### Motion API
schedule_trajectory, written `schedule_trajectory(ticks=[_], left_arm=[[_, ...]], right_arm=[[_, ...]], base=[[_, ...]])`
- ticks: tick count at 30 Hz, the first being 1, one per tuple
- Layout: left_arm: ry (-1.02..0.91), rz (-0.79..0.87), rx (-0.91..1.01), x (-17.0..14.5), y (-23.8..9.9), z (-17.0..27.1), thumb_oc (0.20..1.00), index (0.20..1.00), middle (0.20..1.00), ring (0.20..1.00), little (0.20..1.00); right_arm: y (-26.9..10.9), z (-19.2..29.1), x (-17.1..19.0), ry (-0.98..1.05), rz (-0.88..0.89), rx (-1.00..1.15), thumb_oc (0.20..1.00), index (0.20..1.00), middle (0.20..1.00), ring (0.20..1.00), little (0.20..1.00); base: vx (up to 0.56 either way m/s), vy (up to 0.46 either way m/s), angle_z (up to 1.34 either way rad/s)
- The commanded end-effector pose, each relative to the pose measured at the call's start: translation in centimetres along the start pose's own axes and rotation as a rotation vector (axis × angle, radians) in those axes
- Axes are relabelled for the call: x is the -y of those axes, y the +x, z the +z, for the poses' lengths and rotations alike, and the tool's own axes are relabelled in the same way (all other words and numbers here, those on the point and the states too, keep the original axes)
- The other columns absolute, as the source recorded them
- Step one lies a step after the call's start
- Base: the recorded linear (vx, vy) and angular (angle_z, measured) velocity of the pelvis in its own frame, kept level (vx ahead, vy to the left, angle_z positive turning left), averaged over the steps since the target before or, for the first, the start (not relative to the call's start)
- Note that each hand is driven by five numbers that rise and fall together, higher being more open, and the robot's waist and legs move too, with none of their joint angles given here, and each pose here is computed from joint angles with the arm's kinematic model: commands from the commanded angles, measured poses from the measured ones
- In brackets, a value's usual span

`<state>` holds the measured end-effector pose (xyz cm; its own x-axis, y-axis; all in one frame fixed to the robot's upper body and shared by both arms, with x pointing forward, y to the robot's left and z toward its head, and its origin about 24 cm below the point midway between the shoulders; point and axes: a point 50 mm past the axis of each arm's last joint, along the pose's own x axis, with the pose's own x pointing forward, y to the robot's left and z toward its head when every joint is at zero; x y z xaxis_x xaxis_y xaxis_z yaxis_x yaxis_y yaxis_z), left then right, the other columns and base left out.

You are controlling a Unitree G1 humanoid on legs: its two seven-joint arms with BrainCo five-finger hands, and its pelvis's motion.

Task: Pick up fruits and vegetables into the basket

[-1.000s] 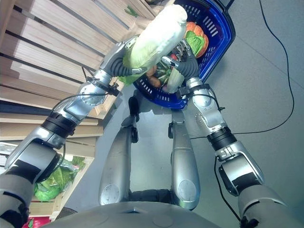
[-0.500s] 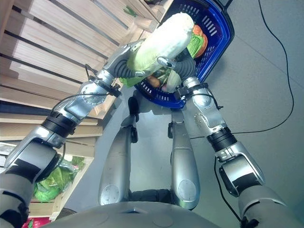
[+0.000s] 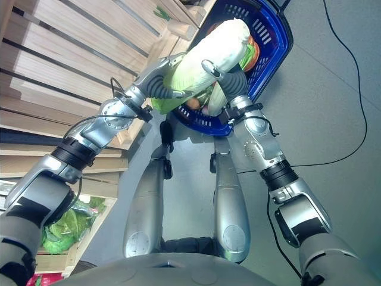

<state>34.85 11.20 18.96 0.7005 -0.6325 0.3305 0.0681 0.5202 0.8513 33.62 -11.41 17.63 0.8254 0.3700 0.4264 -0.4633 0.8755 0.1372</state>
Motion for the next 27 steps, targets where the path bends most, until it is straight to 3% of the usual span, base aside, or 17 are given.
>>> schedule_trajectory(ticks=[1,7,8,9,20,27], left_arm=[[-0.008,-0.044,0.138,0.5,0.3,2.8,0.2,0.2,0.2,0.2,0.2],[-0.005,-0.014,0.119,0.3,0.3,2.5,0.2,0.2,0.2,0.2,0.2],[-0.009,0.001,0.109,0.3,0.3,2.4,0.504,0.504,0.504,0.504,0.504],[-0.017,0.022,0.095,0.2,0.2,2.2,1.0,1.0,1.0,1.0,1.0],[-0.034,0.389,-0.067,-0.7,-1.1,-0.1,1.0,1.0,1.0,1.0,1.0],[-0.056,0.525,-0.131,-1.3,-1.8,-0.7,1.0,1.0,1.0,1.0,1.0]], right_arm=[[0.5,3.8,-2.9,0.026,0.165,0.204,0.2,0.2,0.2,0.2,0.2],[0.5,3.9,-2.8,0.027,0.166,0.211,0.2,0.2,0.2,0.2,0.2],[0.5,3.8,-2.9,0.026,0.163,0.211,0.2,0.2,0.2,0.2,0.2],[0.5,3.8,-2.9,0.025,0.161,0.209,0.2,0.2,0.2,0.2,0.2],[0.3,3.5,-2.8,0.035,0.137,0.22,0.2,0.2,0.2,0.2,0.2],[0.2,3.6,-3.0,0.04,0.125,0.229,0.2,0.2,0.2,0.2,0.2]], base=[[0.0,0.0,0.0],[0.0,0.0,0.0],[0.0,0.0,0.0],[0.0,0.0,0.0],[0.0,0.0,0.0],[0.0,-0.004,0.0]])
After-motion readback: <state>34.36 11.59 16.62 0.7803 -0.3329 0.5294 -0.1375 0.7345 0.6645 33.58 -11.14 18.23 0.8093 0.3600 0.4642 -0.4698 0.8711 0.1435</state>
